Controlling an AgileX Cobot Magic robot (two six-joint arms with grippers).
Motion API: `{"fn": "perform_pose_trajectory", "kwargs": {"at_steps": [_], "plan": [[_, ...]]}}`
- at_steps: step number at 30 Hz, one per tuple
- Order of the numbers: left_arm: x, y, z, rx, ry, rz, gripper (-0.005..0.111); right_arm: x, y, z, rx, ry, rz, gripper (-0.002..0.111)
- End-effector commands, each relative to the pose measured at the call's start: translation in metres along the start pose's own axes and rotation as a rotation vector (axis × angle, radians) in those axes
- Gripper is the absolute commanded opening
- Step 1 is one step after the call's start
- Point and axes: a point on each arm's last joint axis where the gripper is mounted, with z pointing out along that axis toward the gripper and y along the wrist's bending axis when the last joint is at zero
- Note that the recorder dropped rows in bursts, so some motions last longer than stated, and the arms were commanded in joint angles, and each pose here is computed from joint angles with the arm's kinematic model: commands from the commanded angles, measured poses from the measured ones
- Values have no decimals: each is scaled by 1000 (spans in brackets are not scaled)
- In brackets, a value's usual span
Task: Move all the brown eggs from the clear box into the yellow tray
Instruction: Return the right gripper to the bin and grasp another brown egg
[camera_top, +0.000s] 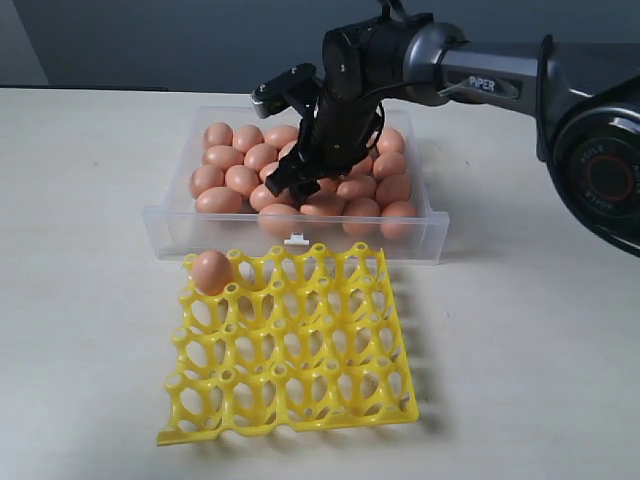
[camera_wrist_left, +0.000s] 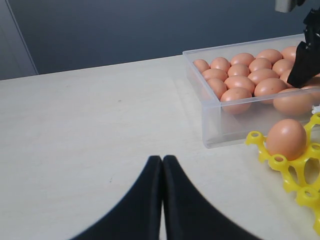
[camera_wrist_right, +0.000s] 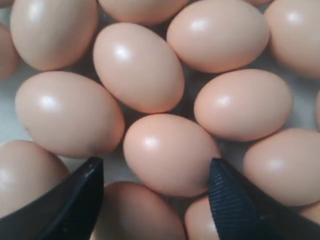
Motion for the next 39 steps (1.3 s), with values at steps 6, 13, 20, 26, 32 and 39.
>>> {"fn": "perform_pose_trajectory", "kwargs": {"at_steps": [6,13,20,26,32,39], "plan": [[0,0,0,-5,-11,-1,0,3,-6,17,26,7,-23,58],[0,0,0,-5,-11,-1,0,4,-6,17,28,11,-26,57],[0,0,0,-5,-11,-1,0,3,-6,17,31,1,-26,16],[0,0,0,-5,-11,-1,0,-4,-6,11,29,-58,-6,-1],[0,0,0,-5,-11,-1,0,-22,1,-12,-61,-228,126,-1],[0,0,0,-5,-11,-1,0,-30,8,-29,-154,-291,226,-1]]}}
